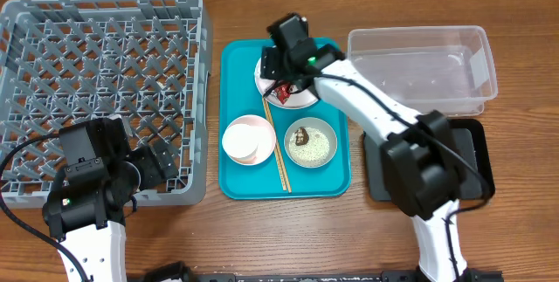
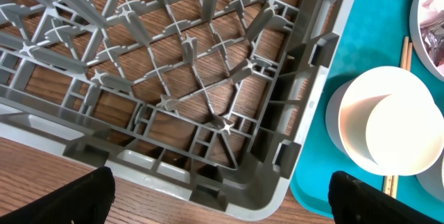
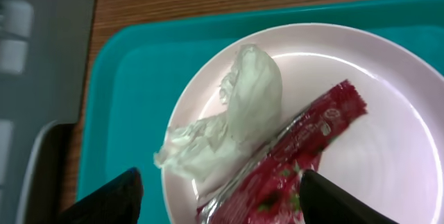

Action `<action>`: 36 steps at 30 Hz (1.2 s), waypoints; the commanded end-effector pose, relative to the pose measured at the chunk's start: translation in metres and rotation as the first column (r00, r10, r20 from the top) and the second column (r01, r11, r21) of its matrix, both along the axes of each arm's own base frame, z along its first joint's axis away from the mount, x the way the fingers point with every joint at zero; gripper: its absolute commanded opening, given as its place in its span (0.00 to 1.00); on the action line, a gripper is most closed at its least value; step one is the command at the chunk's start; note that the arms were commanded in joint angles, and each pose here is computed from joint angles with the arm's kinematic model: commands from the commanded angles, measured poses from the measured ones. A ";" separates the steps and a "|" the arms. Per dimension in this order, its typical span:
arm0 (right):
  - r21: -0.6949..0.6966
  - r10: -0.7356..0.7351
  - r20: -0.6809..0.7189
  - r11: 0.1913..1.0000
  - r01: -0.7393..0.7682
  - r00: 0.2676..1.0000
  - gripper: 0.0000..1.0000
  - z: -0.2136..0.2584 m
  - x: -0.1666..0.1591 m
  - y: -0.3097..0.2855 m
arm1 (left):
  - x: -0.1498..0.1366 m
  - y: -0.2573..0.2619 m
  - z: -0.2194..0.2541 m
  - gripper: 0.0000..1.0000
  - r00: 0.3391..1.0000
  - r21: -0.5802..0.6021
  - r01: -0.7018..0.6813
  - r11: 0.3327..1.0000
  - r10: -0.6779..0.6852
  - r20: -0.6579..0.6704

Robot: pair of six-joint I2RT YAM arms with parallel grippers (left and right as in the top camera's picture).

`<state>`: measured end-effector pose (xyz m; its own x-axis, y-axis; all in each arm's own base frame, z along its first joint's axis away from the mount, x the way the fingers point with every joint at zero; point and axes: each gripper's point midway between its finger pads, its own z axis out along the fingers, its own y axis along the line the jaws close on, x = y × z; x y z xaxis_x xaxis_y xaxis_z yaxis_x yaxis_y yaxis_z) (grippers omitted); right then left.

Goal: Sort waste into correct bins and load items into the dishwasher
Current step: 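Reach the right gripper to the white plate and grasp the red wrapper and tissue, then carry the wrapper to the clear bin and release it with the right gripper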

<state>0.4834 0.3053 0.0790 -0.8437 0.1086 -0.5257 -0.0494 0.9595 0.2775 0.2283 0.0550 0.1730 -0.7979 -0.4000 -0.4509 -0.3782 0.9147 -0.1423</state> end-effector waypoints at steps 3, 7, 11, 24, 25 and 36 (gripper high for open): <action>-0.063 -0.099 -0.019 0.993 0.098 0.995 0.75 -0.046 0.008 -0.012 | 0.004 0.000 0.008 1.00 1.000 0.001 0.014 1.000 -0.014 0.023; -0.071 -0.134 -0.053 0.989 0.130 0.990 0.71 -0.067 0.006 -0.015 | 0.004 0.000 0.008 1.00 1.000 0.001 0.014 1.000 -0.014 0.022; -0.089 -0.134 -0.076 0.988 0.127 0.988 0.31 -0.072 0.001 -0.018 | 0.004 0.000 0.008 1.00 1.000 0.001 0.014 1.000 -0.014 0.022; -0.110 -0.213 -0.093 0.973 0.202 0.973 0.04 -0.003 0.006 -0.066 | 0.005 0.000 0.008 1.00 1.000 0.002 0.014 1.000 -0.014 0.026; -0.101 -0.221 -0.082 0.972 0.213 0.972 0.04 0.008 0.007 -0.071 | 0.005 0.000 0.008 1.00 1.000 0.002 0.014 1.000 -0.014 0.026; -0.006 -0.472 -0.041 0.881 0.472 0.881 0.04 0.104 0.011 -0.184 | 0.005 0.000 0.008 1.00 1.000 0.002 0.014 1.000 -0.014 0.026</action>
<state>0.4918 0.1472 0.1597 -0.7759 0.4024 -0.4858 0.3320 0.9153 0.2278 0.2286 0.0551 0.1731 -0.7976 -0.3999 -0.4516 -0.3781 0.9148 -0.1424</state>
